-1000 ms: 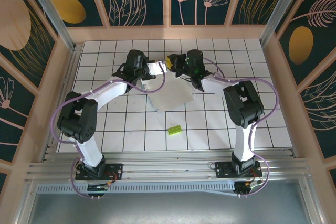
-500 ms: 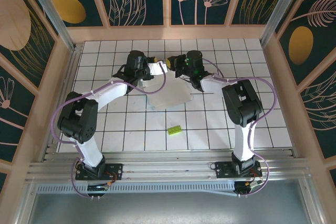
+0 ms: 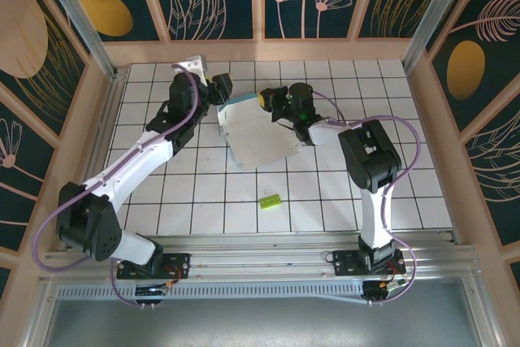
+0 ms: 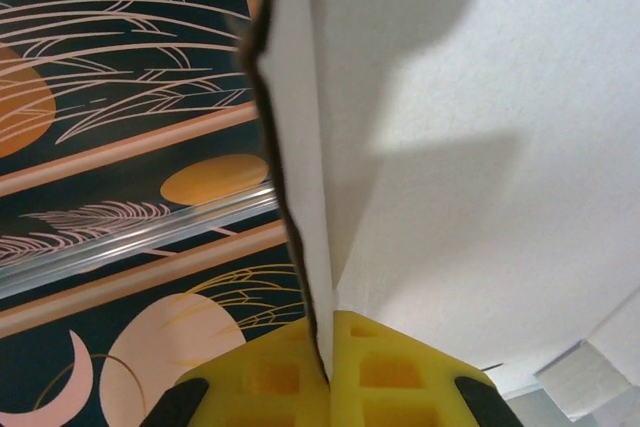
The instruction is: Fold the paper box
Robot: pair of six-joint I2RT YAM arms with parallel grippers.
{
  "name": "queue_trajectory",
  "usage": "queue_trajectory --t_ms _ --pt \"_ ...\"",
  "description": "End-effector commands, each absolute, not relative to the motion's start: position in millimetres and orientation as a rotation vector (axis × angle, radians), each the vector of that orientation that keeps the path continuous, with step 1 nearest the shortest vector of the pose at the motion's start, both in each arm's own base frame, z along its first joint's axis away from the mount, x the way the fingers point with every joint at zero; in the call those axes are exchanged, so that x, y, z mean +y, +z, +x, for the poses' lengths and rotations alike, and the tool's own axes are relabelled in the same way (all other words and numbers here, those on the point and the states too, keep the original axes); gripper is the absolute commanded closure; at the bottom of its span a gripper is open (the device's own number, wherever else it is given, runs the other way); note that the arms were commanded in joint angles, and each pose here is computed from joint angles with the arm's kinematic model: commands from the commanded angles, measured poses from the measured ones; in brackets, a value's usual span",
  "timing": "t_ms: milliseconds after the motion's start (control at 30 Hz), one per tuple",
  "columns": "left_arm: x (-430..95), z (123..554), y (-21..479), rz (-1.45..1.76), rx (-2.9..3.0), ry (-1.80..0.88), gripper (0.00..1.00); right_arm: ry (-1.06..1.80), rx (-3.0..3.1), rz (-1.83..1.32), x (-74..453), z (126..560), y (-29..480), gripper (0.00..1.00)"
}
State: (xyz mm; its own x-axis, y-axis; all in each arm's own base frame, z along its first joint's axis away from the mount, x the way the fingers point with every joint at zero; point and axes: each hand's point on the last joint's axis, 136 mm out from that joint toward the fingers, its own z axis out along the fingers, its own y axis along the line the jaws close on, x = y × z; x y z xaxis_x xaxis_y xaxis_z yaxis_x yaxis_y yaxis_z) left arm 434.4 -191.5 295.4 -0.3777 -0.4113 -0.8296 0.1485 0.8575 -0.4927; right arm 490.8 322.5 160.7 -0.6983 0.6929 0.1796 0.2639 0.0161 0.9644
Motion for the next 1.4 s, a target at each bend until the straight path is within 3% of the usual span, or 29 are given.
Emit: queue_trajectory --t_ms 0,300,800,1033,1233,1367 --pt "-192 425 244 -0.585 1.999 -0.858 0.47 1.673 1.910 0.876 316 496 157 0.95" --pt "-213 447 209 -0.649 2.124 -1.109 0.57 1.632 1.937 0.745 321 494 147 0.92" --pt "-212 466 154 -0.687 2.252 -1.012 0.60 1.635 1.966 0.760 323 495 141 0.91" --pt "-217 467 147 -0.687 2.258 -1.055 0.69 1.642 1.962 0.762 324 494 144 0.91" --pt "-216 466 142 -0.702 2.258 -1.061 0.71 1.661 1.966 0.766 326 491 145 0.79" --pt "-217 466 142 -0.696 2.259 -1.076 0.72 1.667 1.970 0.766 329 490 145 0.82"
